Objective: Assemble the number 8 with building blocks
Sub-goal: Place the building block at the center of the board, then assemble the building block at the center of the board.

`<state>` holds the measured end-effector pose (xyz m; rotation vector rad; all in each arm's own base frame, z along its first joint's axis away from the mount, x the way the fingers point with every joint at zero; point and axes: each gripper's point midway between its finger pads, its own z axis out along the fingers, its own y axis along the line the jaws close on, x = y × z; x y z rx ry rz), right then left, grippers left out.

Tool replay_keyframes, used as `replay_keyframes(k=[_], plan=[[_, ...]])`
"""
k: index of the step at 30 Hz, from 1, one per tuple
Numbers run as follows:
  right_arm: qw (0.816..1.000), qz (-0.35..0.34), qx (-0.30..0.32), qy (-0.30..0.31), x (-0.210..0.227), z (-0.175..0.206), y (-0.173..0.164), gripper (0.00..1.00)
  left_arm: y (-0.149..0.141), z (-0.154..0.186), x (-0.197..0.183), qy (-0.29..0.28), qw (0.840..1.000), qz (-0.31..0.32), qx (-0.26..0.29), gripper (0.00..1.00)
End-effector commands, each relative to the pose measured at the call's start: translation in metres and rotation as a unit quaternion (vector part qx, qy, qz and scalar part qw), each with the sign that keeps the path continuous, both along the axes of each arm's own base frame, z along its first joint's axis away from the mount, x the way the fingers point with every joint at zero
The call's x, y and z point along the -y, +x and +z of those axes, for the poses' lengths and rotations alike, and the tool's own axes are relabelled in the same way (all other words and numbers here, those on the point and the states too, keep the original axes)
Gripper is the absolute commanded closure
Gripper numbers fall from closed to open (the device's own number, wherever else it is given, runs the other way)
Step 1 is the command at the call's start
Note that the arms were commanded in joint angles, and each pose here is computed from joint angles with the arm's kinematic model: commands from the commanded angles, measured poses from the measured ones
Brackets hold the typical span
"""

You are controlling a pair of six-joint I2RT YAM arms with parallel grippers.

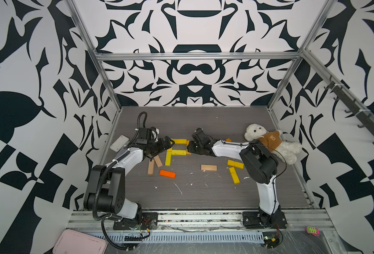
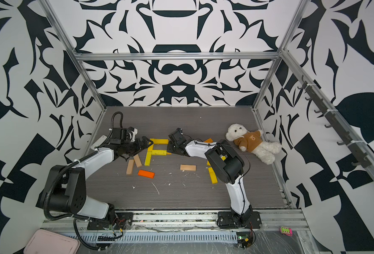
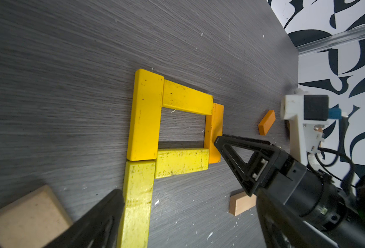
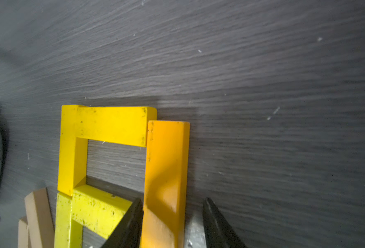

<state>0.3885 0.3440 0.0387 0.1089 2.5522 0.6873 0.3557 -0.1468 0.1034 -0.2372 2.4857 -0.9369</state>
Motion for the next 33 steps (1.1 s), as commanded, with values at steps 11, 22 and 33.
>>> replay_keyframes(k=[11,22,33], plan=[[0.992,0.072,0.07,0.075,-0.007,0.045,-0.017,0.48,-0.009,-0.006,-0.001,0.006,1.0,-0.004,-0.01,0.01],[0.99,0.126,0.053,-0.031,0.011,0.028,-0.037,0.68,-0.018,-0.008,-0.005,0.017,1.0,-0.004,-0.014,0.01],[0.983,0.159,0.045,-0.083,-0.002,0.011,-0.05,0.67,-0.018,-0.011,-0.005,0.017,1.0,-0.005,-0.018,0.01]])
